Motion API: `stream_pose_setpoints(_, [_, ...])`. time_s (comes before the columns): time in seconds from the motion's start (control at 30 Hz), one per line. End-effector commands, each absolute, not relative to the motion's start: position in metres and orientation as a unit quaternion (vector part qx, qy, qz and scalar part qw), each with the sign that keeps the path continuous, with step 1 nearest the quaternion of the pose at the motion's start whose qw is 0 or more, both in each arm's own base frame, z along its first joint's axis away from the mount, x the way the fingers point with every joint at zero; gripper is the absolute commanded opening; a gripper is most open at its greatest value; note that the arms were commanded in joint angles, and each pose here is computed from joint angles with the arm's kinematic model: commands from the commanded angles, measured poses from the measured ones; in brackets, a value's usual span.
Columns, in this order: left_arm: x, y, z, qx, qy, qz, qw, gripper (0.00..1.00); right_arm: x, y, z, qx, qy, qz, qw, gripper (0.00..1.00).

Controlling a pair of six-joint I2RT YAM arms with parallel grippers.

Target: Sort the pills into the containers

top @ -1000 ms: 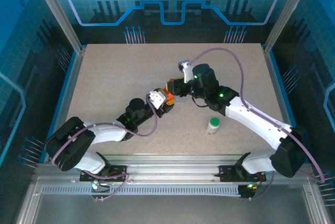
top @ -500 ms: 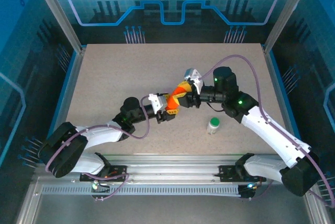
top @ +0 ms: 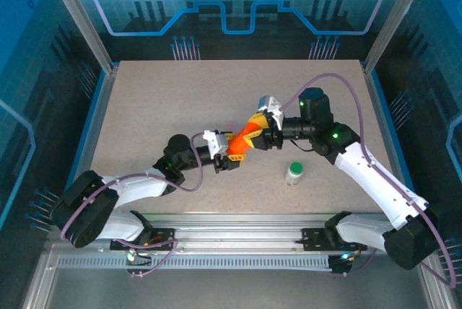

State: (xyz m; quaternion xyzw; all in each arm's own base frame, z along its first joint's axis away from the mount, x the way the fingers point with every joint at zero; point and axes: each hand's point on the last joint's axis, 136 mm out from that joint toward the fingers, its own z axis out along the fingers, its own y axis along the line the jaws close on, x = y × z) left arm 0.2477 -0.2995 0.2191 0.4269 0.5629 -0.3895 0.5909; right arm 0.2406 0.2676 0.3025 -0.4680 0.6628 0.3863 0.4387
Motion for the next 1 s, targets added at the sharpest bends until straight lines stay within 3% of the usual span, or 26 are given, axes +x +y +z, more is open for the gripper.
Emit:
stream_pose_setpoints(0.0, [0.240,-0.296,0.251,0.427,0.515,-0.403,0.624,0.17,0.244,0.259,0.297,-0.461,0.679,0.378,0.428,0.51])
stream_pose_setpoints(0.1, [0.241,-0.297,0.253,0.425,0.514,-0.405,0.625,0.18,0.242,0.259,0.300,-0.461,0.677,0.383,0.428,0.49])
stream_pose_setpoints(0.4, [0.251,-0.302,0.240,0.419,0.534,-0.408,0.610,0.18,0.258,0.264,0.317,-0.416,0.682,0.404,0.445,0.28])
stream_pose_setpoints(0.7, [0.256,-0.301,0.222,0.413,0.554,-0.404,0.600,0.18,0.294,0.245,0.351,-0.326,0.704,0.374,0.507,0.25])
stream_pose_setpoints(0.97, [0.279,-0.281,0.211,0.354,0.621,-0.343,0.609,0.17,0.322,0.202,0.319,-0.239,0.780,0.263,0.515,0.23])
